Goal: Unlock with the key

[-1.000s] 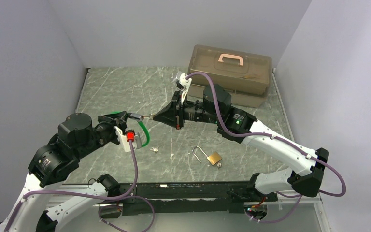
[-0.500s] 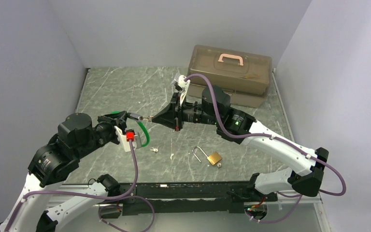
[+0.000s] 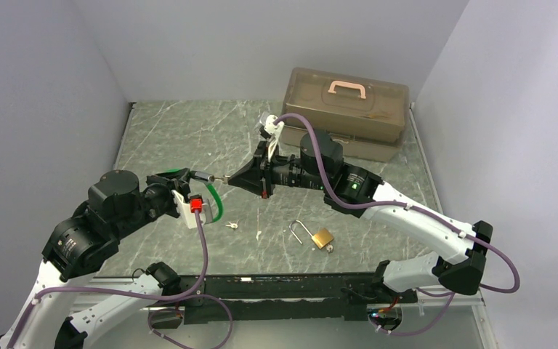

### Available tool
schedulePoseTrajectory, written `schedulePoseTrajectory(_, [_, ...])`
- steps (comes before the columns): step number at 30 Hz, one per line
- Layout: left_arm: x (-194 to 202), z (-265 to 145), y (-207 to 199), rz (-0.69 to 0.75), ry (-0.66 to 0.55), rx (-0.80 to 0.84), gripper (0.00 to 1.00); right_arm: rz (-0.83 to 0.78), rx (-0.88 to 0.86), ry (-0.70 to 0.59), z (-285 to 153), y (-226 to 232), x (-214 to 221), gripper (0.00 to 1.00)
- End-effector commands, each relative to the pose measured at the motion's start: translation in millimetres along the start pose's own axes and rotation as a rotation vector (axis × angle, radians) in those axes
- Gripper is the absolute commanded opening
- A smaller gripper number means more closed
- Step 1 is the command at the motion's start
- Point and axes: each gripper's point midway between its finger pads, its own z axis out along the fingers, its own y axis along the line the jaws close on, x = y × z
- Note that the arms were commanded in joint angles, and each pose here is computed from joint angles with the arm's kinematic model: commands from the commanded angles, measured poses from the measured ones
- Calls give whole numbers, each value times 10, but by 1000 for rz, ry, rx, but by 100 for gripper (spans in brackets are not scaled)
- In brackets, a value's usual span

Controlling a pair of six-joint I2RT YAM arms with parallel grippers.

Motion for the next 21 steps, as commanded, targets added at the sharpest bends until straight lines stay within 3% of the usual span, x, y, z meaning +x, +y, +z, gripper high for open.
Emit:
schedulePoseTrajectory(1, [-207, -106, 308, -2, -80, -107, 0, -18, 1, -27, 60, 33, -128, 0])
schedulePoseTrajectory(11, [-188, -109, 334, -2, -64, -113, 0, -23, 23, -4, 180, 45, -81, 0])
schedulePoseTrajectory(21, [46, -4, 266, 9, 62, -79, 0, -43, 56, -1, 142, 83, -102, 0])
